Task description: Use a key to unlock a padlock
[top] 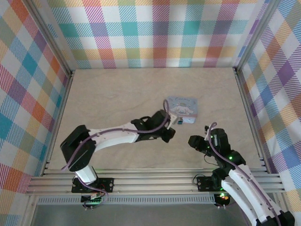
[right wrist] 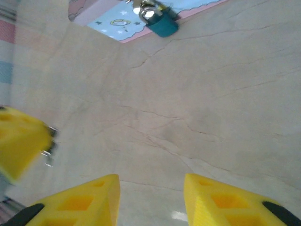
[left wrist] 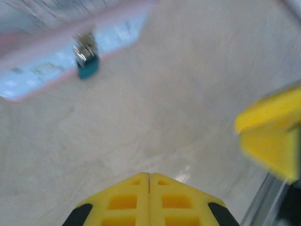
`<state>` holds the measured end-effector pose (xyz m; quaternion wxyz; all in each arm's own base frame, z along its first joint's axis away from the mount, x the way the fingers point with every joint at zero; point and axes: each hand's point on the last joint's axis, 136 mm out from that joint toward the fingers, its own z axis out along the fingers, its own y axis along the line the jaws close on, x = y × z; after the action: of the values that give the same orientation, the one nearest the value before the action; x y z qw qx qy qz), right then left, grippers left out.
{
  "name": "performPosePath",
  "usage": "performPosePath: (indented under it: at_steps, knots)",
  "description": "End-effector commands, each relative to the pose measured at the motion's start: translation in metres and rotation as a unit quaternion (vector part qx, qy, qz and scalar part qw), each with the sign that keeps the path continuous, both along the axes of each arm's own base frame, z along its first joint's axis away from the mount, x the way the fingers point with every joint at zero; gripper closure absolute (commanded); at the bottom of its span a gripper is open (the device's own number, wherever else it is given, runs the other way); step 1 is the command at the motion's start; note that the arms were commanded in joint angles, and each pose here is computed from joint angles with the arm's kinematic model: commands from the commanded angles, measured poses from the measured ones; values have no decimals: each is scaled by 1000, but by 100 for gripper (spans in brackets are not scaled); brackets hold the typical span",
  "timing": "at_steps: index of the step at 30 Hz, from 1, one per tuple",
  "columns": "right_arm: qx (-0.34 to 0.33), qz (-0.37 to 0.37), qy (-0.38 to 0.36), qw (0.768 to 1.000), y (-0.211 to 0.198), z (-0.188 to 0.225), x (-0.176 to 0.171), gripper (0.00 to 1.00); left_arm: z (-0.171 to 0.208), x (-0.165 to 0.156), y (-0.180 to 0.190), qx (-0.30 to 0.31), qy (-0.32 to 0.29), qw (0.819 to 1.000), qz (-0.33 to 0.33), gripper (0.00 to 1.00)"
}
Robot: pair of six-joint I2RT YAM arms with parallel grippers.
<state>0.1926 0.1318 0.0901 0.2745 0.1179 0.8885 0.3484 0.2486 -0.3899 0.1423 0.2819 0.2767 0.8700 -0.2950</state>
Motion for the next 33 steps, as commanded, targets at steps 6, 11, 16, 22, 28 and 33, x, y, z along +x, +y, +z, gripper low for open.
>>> performPosePath:
  at_steps: [6, 11, 16, 22, 28, 33]
  knots:
    - [72, 65, -108, 989, 47, 58, 22, 59, 45, 15, 8, -153, 68, 983, 76, 100]
    - [43, 88, -111, 989, 61, 60, 27, 51, 48, 20, 14, -157, 92, 977, 109, 100]
    - [47, 125, -106, 985, 86, 59, 33, 51, 45, 24, 16, -166, 114, 970, 137, 100]
    - [29, 165, -125, 978, 107, 69, 36, 52, 42, 25, 16, -176, 130, 964, 151, 100]
    - [8, 169, -137, 976, 109, 72, 45, 58, 43, 21, 18, -179, 144, 960, 158, 100]
    - [-2, 184, -135, 974, 116, 71, 50, 72, 47, 19, 18, -185, 150, 959, 154, 100]
